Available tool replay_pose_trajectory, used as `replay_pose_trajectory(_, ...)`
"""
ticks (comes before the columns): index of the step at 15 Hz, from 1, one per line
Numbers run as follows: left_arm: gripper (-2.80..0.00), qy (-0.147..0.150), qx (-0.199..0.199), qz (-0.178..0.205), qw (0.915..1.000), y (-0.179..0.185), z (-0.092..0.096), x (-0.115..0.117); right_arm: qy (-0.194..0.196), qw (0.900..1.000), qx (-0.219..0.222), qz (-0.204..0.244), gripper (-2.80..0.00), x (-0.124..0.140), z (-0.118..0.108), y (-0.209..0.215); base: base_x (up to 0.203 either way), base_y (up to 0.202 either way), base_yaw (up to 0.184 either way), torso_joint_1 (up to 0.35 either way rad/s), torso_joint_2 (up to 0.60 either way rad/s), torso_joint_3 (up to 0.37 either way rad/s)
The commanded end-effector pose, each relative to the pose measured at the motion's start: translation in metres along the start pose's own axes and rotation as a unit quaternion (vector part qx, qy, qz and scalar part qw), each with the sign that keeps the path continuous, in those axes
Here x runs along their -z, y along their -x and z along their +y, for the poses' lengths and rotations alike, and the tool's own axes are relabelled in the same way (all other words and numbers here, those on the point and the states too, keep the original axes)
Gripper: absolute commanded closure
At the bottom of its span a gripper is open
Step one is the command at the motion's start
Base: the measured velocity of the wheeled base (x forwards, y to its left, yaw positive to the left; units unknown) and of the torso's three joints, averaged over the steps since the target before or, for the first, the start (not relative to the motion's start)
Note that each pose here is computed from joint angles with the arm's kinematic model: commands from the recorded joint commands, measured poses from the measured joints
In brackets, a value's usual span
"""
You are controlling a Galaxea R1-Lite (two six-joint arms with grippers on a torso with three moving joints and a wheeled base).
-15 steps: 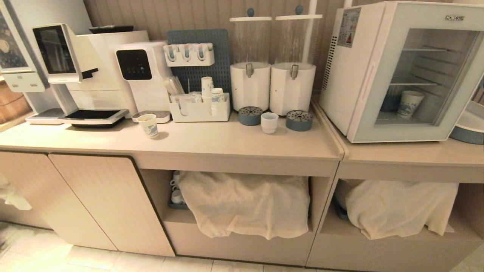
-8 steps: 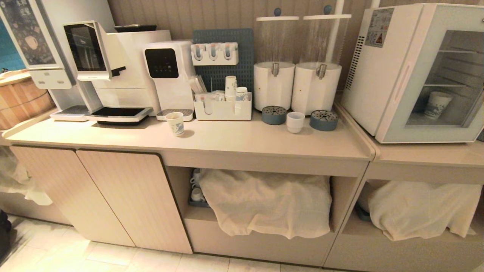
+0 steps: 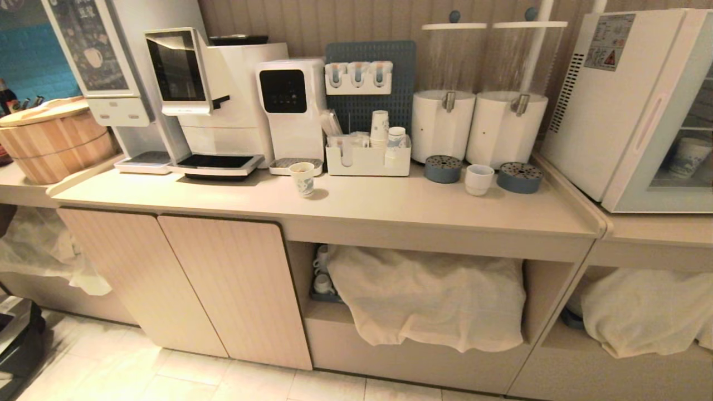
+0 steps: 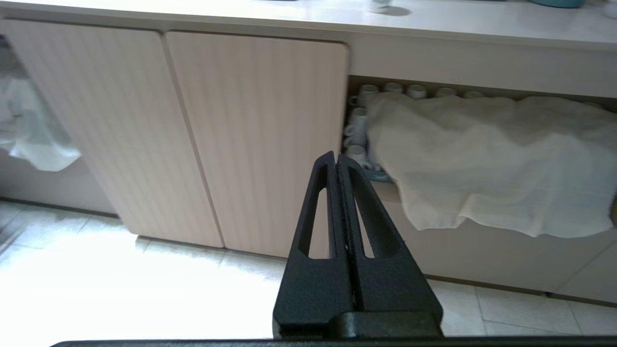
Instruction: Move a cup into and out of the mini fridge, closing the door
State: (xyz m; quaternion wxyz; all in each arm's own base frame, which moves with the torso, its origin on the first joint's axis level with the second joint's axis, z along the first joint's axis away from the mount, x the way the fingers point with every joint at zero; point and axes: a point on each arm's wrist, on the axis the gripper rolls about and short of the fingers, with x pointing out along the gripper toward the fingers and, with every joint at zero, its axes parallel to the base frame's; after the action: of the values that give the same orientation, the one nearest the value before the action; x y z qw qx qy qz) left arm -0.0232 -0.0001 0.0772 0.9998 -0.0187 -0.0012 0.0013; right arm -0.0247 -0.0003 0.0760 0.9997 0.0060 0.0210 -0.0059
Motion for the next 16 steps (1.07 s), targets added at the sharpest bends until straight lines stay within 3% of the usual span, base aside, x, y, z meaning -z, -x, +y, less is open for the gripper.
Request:
replay_pose_trajectory(1,0.00,0.000,0.000,0.000,1.0000,-0.0001,0.0000,-0.0002,0.000,1.000,0.000,0.001,0.00,-0.0001,0.0000,-0.0002,0.000,0.166,0.011,0.002,0.00,-0.002)
replay_pose_trajectory(16,0.00,0.000,0.000,0.000,1.0000,-0.0001,0.0000,-0.0002,-0.005,1.000,0.000,-0.011,0.00,-0.0008,0.0001,-0.0011,0.000,0.006,-0.001,0.000,0.00,0.000)
